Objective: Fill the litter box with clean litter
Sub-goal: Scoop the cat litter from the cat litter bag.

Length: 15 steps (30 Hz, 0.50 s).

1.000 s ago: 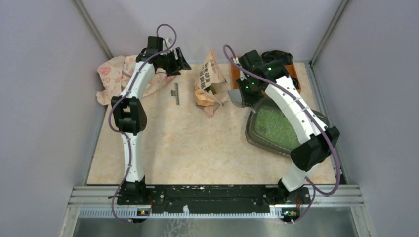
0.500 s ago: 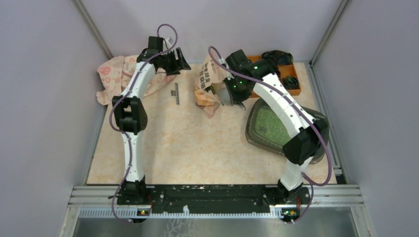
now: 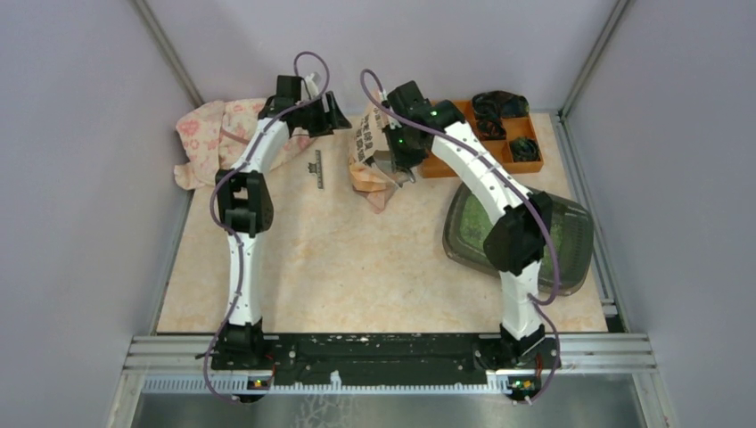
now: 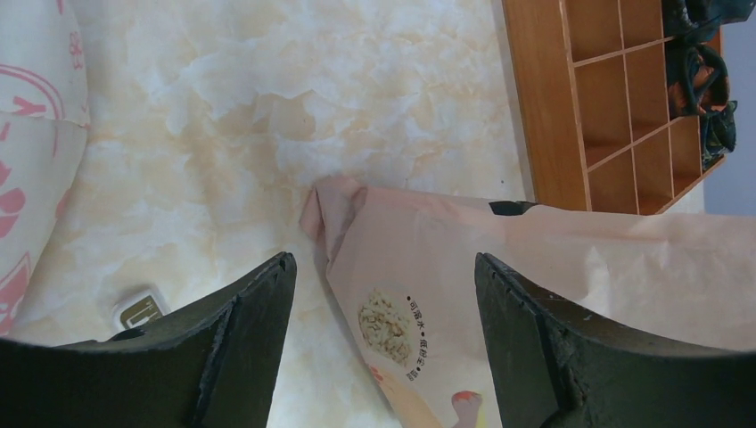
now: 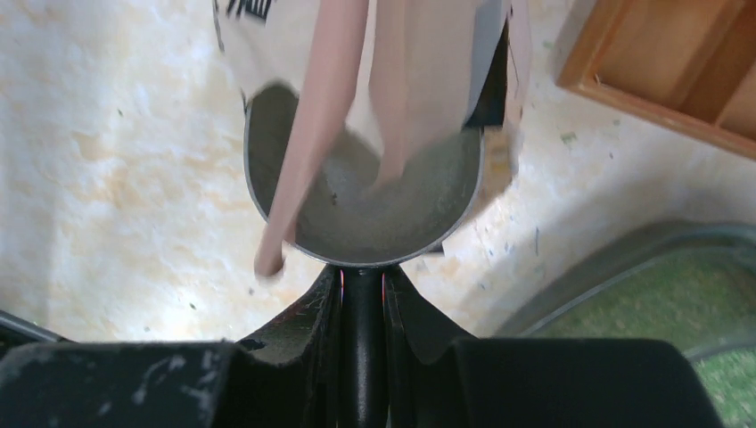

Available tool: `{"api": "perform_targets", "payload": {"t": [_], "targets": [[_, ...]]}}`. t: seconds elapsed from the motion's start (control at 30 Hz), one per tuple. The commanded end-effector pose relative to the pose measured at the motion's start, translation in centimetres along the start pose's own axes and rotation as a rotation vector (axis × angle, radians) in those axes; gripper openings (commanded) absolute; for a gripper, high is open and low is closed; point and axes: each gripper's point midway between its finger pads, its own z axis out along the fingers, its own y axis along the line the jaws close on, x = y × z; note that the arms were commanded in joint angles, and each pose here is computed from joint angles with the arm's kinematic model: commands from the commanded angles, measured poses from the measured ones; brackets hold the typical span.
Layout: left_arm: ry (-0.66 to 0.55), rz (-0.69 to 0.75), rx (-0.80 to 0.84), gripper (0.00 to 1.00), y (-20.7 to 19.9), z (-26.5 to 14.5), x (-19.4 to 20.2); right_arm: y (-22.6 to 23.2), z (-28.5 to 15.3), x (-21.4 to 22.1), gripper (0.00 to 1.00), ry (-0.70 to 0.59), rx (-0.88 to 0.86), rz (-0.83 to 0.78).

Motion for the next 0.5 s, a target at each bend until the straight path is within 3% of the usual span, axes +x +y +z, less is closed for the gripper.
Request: {"api": "perform_targets", "payload": {"t": [0.0, 0.23, 0.47], "targets": [[-0.06, 0.072, 0.09, 0.8, -2.2, 0.2, -1.9, 1.6, 1.8, -4.5, 0.0, -0.115, -0.088, 0.075], [-0.053, 0.094, 0.139, 0.8, -3.9, 1.5, -0.9, 3.4, 7.6, -2.3, 0.0, 0.011, -0.182, 0.112], [-0.013, 0.126, 0.148, 0.8, -5.7, 1.6, 1.7, 4.5, 6.0, 3.0, 0.0, 0.121, -0.247, 0.089]]}}
